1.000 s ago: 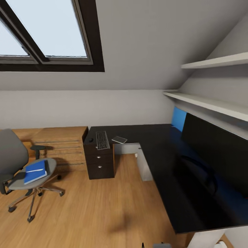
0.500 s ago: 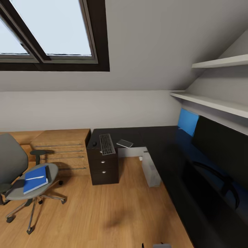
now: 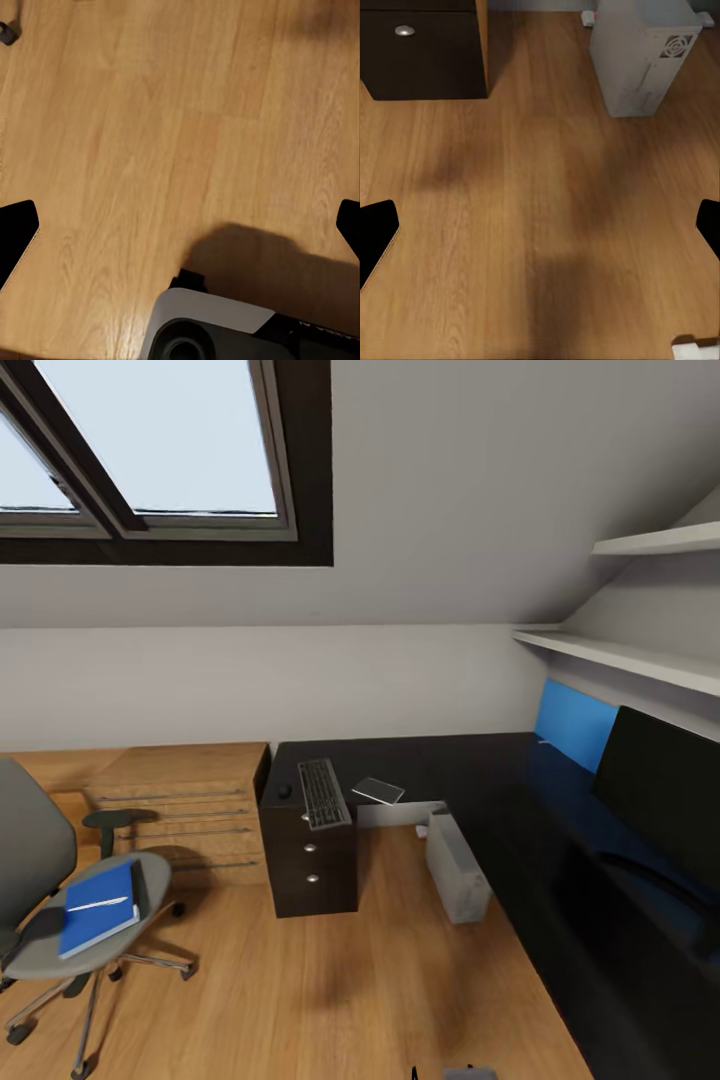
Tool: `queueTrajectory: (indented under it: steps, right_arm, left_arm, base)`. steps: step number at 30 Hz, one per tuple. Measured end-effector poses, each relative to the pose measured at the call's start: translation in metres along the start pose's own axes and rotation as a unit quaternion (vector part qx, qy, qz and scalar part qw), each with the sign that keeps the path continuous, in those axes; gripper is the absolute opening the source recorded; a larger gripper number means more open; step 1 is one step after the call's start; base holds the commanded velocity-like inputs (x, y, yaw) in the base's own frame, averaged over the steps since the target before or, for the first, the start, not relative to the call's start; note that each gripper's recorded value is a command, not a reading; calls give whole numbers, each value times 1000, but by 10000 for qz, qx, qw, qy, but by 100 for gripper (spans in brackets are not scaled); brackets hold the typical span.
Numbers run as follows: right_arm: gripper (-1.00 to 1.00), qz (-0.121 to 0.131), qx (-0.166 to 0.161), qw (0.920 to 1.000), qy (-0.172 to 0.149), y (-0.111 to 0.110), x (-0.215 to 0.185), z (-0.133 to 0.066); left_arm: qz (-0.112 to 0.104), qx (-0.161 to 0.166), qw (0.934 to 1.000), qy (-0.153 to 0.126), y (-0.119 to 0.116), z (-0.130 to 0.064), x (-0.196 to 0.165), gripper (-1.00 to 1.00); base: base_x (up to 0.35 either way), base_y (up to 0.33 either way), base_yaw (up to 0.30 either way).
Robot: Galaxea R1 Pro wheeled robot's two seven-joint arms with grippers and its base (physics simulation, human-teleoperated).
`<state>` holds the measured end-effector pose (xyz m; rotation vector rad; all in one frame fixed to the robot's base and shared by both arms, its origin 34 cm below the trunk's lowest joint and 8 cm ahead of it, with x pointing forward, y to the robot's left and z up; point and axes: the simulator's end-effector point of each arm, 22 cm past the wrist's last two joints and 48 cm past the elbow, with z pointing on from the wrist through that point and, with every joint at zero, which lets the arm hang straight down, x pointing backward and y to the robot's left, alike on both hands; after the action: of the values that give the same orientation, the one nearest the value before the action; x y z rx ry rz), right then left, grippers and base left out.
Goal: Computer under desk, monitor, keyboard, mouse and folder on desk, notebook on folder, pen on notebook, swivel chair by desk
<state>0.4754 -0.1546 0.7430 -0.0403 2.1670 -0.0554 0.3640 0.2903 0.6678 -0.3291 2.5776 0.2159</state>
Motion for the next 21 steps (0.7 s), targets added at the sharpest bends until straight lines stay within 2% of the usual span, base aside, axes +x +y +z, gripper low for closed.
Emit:
queueTrajectory:
  steps: [17,21]
  right_arm:
    - [100,0,5,10000,0,0,0,0]
    - [100,8,13,10000,2,-1,0,0]
  left_arm:
    - [13,7,10000,15,-1,0,1,100]
    - [36,-8,9999,116,0,-1,10,100]
  base:
    - [312,167,0]
    - [314,155,0]
